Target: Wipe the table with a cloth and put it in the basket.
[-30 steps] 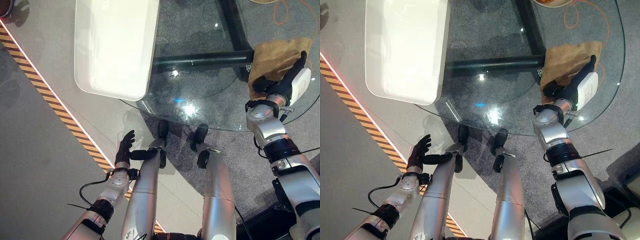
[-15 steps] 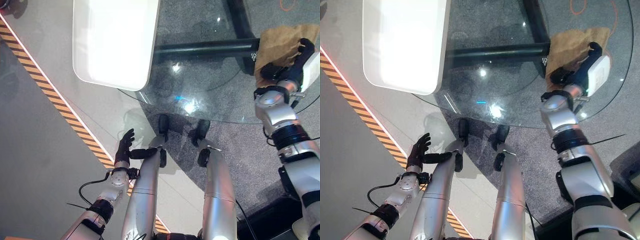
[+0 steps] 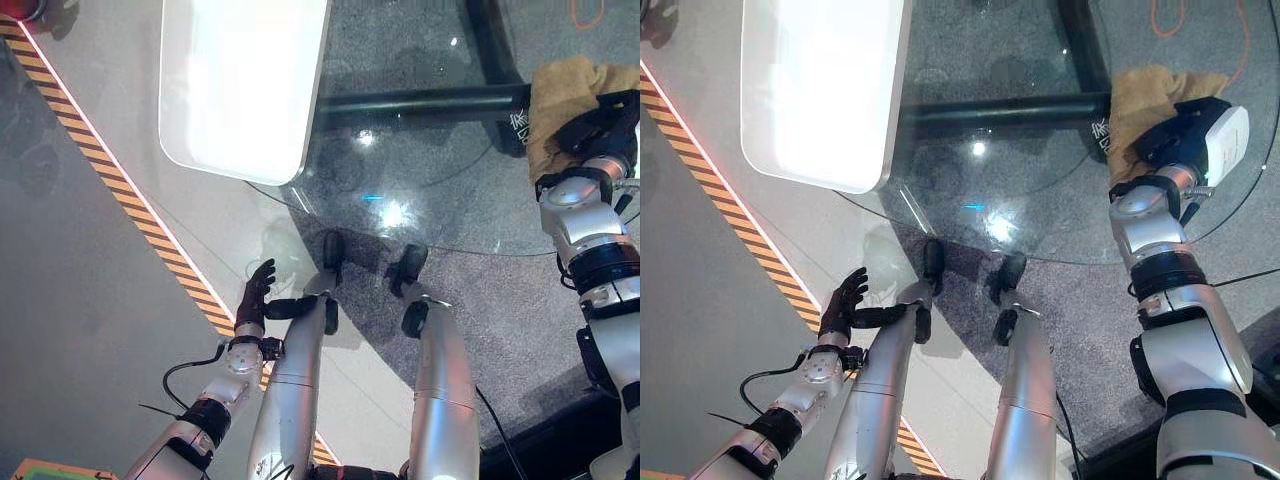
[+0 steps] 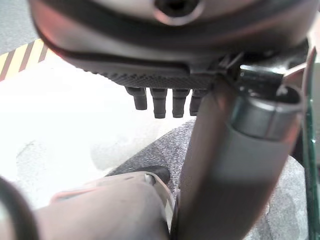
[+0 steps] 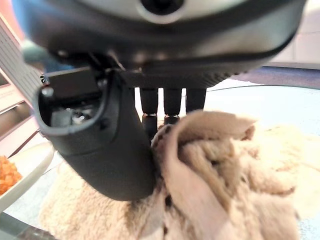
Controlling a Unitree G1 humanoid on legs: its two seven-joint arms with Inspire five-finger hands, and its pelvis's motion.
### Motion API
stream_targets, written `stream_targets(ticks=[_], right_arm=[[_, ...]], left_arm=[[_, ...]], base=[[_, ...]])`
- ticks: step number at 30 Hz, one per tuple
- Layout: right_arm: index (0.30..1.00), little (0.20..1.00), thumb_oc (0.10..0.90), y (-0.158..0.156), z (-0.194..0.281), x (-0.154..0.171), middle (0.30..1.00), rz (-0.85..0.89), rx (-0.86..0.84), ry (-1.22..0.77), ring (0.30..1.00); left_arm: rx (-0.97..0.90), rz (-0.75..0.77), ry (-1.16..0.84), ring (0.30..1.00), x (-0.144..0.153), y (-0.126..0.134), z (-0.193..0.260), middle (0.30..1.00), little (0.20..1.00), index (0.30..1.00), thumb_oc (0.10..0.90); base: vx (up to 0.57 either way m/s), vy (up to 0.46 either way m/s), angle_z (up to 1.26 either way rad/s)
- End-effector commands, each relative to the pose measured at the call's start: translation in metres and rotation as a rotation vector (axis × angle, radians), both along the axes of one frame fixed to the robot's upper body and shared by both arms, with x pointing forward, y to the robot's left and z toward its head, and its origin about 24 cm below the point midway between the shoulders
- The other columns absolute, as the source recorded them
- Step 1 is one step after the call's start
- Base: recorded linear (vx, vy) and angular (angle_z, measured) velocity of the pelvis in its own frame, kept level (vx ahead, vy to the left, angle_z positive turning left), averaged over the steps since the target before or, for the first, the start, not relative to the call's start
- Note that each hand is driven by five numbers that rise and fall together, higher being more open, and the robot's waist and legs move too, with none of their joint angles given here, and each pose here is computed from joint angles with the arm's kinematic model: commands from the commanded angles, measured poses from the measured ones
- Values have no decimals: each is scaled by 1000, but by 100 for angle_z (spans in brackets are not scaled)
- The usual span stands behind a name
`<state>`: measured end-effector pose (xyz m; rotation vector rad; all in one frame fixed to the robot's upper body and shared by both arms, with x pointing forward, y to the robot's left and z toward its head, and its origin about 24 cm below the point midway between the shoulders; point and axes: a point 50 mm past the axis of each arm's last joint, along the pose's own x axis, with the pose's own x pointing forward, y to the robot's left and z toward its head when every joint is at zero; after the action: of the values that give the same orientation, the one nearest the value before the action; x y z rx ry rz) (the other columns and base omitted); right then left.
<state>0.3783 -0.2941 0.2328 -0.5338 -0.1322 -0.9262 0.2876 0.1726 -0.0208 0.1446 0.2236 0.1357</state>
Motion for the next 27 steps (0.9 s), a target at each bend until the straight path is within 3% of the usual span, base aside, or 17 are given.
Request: stream_targets(ticks=[1,13,27], right_arm=[[300,200,100,13,-14,6,300,152,7,78,300],[300,200,100,56,-9,9,300,363,-29,25,300],[300,200,100,143,-9,6,300,721,-47,2,300]], left_arm=[[-17,-4,69,900,-29,-10,-24,900,900,900,800],[-25,-3,82,900,-32,-10,-27,900,900,900,800],[-23,-11,92,900,-32,-19,-28,900,900,900,800]], base=[[2,15,-7],[1,11,0],[6,7,2]])
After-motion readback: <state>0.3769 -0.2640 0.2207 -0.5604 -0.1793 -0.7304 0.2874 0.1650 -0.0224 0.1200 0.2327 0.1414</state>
